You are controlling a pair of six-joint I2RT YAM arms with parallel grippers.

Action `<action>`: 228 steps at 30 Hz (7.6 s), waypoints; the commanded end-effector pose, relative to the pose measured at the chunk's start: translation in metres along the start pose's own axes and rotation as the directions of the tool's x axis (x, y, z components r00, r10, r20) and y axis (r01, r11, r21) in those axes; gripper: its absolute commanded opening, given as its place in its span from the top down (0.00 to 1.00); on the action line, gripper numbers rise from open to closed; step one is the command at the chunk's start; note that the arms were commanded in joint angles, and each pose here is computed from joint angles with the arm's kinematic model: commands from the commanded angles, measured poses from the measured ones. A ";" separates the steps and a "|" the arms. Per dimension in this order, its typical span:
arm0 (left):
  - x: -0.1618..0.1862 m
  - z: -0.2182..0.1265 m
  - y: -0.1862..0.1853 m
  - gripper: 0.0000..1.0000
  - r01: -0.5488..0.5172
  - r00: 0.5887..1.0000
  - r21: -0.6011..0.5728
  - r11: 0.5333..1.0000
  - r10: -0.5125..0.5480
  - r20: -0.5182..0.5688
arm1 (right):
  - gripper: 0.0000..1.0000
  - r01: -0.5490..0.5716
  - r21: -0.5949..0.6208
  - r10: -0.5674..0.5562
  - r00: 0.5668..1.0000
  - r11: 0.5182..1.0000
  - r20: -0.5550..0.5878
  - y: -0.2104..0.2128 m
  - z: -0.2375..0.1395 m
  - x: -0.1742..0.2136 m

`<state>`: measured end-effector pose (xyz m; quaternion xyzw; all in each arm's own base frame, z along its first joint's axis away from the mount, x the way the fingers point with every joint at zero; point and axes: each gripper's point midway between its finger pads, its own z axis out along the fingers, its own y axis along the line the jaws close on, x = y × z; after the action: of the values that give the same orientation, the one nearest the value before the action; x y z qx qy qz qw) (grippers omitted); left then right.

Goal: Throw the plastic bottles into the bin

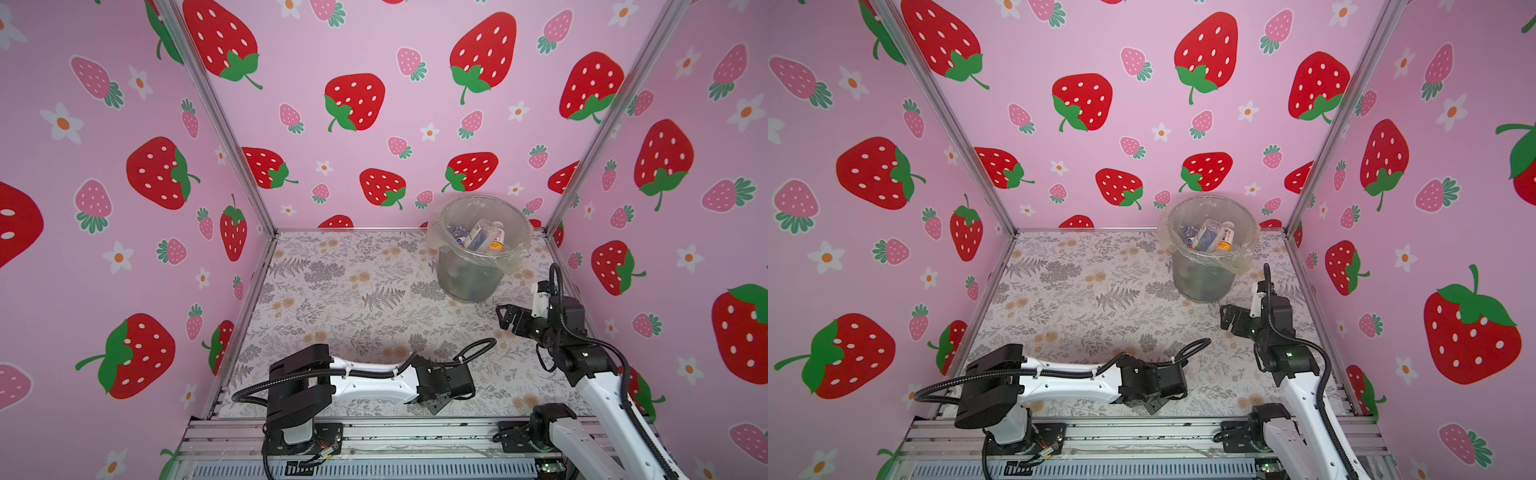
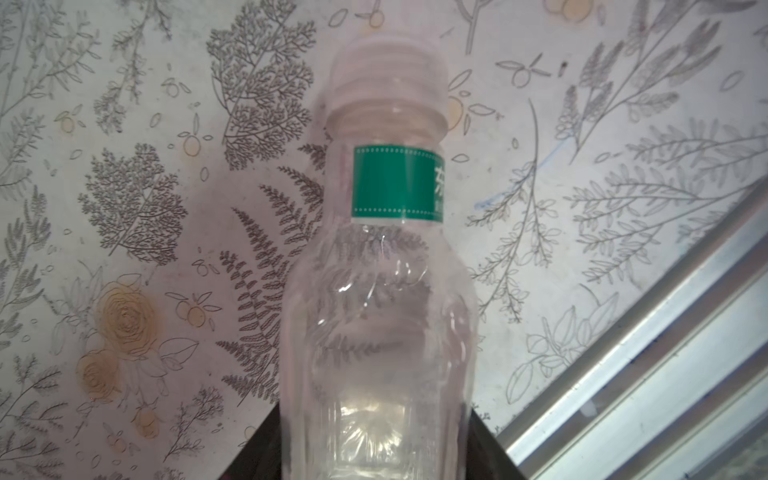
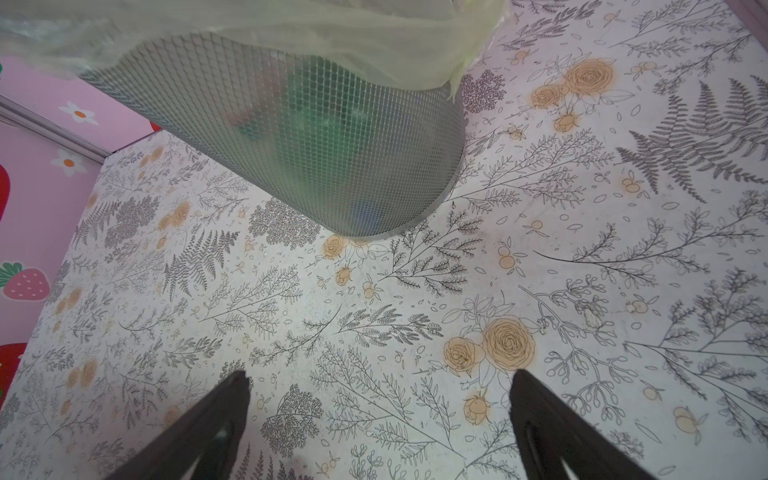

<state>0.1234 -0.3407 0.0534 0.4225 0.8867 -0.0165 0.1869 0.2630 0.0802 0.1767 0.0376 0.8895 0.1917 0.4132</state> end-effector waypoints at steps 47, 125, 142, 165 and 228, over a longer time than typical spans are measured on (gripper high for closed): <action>-0.127 -0.200 0.219 0.59 0.470 0.460 0.346 0.812 -0.560 0.689 | 0.01 -0.071 0.044 0.065 0.989 0.997 0.133 -0.017 -0.013 0.002; 0.007 -0.162 0.359 0.01 0.851 0.447 -0.135 0.508 -0.564 0.694 | 0.01 -0.085 0.068 0.074 0.985 0.994 0.156 -0.022 0.001 -0.010; 0.082 -0.094 0.399 0.01 0.878 0.473 -0.319 0.357 -0.540 0.697 | 0.01 -0.140 0.253 0.051 0.943 0.957 0.330 -0.062 0.003 -0.030; 0.106 -0.042 0.442 0.01 0.834 0.426 -0.155 0.529 -0.440 0.791 | 0.01 -0.209 0.498 -0.092 0.853 0.842 0.514 -0.112 0.015 -0.063; 0.084 -0.005 0.436 0.01 0.748 0.526 -0.136 0.649 -0.455 0.719 | 0.01 0.232 0.472 -0.453 0.778 0.851 0.435 -0.098 0.096 -0.055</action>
<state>0.3924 0.0047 0.0671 -0.0209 0.8558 -0.0293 0.5161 0.3762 0.0069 0.1128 0.0048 0.7618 -0.0881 0.6418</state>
